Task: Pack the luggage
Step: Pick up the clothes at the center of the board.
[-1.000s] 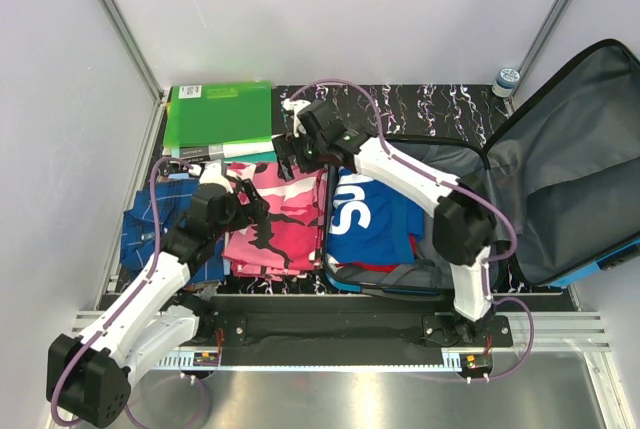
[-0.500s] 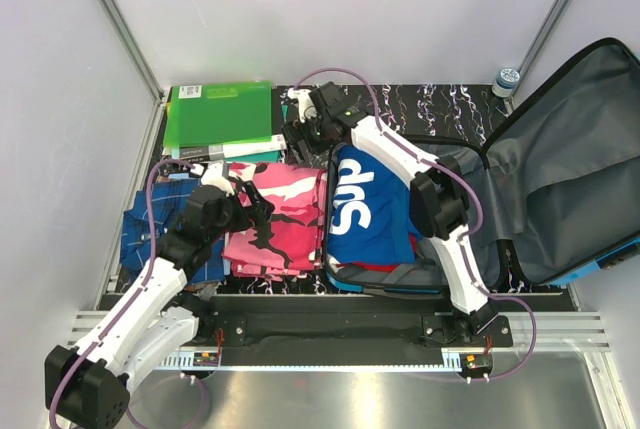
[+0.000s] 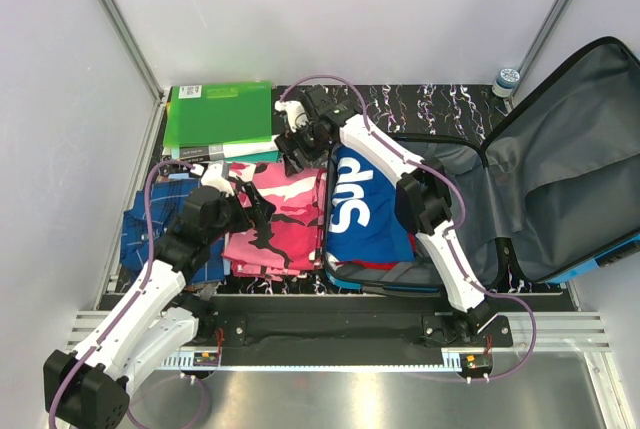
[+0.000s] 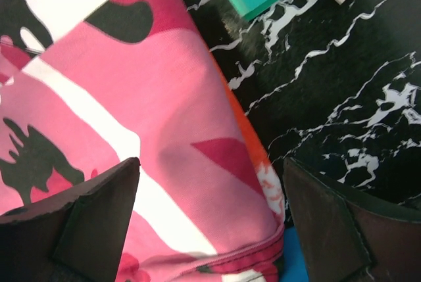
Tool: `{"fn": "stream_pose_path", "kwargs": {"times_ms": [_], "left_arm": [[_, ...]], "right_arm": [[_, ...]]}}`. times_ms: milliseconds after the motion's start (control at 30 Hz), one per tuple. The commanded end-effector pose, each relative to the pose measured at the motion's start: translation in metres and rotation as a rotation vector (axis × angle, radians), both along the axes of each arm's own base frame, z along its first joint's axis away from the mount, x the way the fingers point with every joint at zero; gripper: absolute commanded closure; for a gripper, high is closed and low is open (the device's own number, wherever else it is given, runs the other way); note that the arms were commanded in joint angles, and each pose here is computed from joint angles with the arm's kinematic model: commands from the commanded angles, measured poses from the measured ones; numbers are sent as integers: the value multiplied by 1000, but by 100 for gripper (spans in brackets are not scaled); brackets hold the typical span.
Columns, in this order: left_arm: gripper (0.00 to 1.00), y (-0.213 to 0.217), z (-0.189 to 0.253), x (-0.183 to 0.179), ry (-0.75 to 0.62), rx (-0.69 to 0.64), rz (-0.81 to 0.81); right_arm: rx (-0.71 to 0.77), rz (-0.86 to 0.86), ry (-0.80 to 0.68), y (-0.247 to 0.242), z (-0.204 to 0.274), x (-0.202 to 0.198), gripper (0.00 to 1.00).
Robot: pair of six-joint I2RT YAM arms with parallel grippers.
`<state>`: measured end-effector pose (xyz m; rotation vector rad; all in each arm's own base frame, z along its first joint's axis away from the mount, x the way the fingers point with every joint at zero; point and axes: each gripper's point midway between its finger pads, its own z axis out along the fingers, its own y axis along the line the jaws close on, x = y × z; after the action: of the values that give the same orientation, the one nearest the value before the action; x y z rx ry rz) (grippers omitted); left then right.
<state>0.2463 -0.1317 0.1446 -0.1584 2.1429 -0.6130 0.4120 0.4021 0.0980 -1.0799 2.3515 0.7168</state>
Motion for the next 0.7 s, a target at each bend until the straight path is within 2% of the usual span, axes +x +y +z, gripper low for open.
{"fn": "stream_pose_path", "kwargs": {"times_ms": [0,267,367,400,467,567,633,667], "left_arm": [[1,-4,24,5,-74,-23,-21],[1,-5,25,5,-79,-20,-30],[1,-4,26,5,-83,-18,-27],[1,-3,25,5,-80,-16,-25],[1,-3,24,5,-80,-14,-25],[1,-4,24,5,-76,-14,-27],[1,-3,25,5,-80,-14,-26],[1,-3,24,5,-79,-12,-25]], "right_arm": [[-61,70,36,1,-9,-23,5],[-96,137,72,7,-22,-46,9],[-110,142,71,8,-24,-50,19],[-116,139,61,7,-22,-50,26],[-123,130,51,7,-19,-49,34],[-137,101,13,9,-9,-48,65],[-126,90,-14,13,2,-48,93],[-121,86,-16,14,4,-50,100]]}}
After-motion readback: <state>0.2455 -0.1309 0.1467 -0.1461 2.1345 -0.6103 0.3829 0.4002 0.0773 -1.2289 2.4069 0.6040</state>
